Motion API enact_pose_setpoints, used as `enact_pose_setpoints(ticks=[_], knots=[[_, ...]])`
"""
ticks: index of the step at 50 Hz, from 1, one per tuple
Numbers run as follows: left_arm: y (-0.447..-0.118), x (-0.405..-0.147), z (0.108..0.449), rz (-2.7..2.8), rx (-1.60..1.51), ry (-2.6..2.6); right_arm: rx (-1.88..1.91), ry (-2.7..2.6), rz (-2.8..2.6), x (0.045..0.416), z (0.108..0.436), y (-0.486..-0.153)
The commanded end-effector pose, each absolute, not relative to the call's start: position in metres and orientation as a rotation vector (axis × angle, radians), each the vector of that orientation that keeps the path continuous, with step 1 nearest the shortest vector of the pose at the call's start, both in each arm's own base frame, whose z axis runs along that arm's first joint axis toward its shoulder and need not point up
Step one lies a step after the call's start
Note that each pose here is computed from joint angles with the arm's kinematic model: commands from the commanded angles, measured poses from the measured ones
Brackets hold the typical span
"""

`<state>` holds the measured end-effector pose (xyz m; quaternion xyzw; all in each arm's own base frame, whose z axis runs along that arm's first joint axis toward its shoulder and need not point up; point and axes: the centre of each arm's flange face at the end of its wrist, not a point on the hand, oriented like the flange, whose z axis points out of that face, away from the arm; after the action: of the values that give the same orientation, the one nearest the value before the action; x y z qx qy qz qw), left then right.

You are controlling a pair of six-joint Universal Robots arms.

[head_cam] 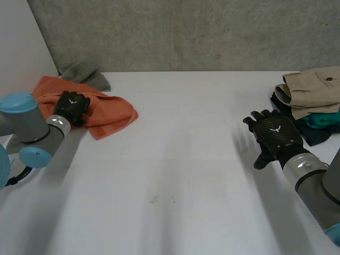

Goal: Fold the laundry.

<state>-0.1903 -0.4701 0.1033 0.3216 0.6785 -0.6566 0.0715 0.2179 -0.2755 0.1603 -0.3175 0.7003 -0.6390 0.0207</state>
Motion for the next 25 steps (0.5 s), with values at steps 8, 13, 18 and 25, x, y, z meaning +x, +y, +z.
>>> enact_pose_setpoints(ticks=[8, 13, 18, 25], knots=[[-0.484, -0.190, 0.102, -2.027, 0.935, 1.964, -0.992, 2.181, -1.979, 0.217, 0.159, -0.275], [-0.480, -0.197, 0.111, -2.037, 0.913, 1.962, -0.987, 2.184, -1.982, 0.217, 0.159, -0.276], [-0.450, -0.227, 0.155, -2.153, 0.858, 2.017, -0.955, 2.184, -2.008, 0.214, 0.162, -0.281], [-0.356, -0.291, 0.216, -2.421, 0.848, 2.247, -0.925, 2.162, -2.078, 0.211, 0.177, -0.293]])
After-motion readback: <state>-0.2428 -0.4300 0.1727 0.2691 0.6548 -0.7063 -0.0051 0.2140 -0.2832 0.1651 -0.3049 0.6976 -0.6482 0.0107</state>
